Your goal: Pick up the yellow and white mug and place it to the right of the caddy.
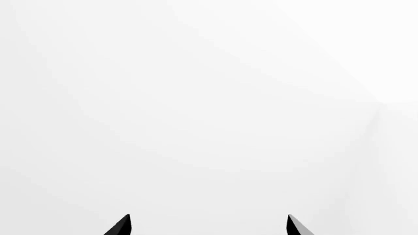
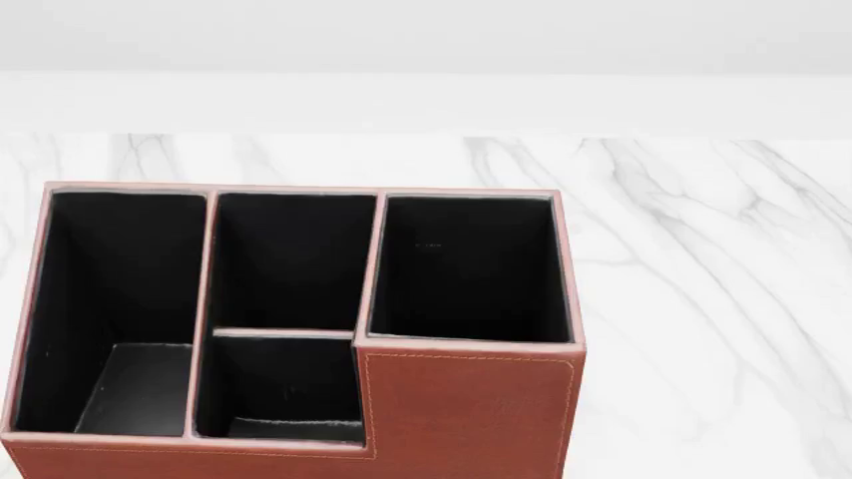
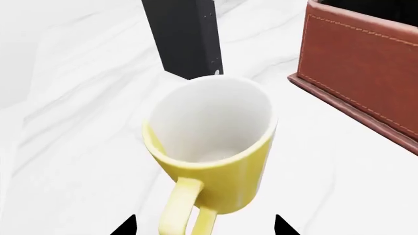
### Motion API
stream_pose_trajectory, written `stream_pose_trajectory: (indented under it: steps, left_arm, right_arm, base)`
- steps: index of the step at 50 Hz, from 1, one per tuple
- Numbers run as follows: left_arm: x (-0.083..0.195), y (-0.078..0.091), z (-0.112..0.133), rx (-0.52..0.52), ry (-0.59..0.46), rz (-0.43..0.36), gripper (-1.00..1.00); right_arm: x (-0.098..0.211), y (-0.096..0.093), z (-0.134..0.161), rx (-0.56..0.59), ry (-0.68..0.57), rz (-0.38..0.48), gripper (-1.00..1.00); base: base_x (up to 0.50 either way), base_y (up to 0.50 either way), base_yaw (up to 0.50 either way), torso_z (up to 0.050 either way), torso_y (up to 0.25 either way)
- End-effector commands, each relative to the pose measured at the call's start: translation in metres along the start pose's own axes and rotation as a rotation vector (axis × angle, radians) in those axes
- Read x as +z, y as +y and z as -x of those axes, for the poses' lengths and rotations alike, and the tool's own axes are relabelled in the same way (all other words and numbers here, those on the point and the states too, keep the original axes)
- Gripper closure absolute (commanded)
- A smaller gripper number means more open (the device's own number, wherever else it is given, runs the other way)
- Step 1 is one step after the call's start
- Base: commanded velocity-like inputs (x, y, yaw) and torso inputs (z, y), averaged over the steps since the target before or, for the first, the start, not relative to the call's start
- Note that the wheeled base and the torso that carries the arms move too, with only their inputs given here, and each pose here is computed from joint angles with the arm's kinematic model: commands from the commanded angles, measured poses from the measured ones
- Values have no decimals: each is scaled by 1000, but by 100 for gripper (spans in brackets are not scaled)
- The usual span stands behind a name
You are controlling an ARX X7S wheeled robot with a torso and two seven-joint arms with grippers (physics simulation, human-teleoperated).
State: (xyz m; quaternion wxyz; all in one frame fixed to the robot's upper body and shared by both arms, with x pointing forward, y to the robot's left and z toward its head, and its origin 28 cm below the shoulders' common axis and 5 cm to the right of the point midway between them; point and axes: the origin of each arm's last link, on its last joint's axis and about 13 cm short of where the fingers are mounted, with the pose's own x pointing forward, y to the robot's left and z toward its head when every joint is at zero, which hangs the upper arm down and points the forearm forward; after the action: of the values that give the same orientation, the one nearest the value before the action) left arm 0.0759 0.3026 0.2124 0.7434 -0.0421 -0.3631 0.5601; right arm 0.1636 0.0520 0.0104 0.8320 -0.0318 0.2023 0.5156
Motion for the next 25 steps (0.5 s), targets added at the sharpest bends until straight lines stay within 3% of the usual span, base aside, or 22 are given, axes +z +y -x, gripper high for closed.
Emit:
stream_pose_trajectory:
  steps: [1,25]
  left_arm:
    - [0,0,0,-3,-1,0,-100]
    - [0,0,0,-4,2,2,-100]
  right_arm:
    - [-3,-1,-7,21,18,9,-100]
    - [-18,-2,-20,76,62,5,-100]
  base:
    - [0,0,0,0,0]
    - [0,0,0,0,0]
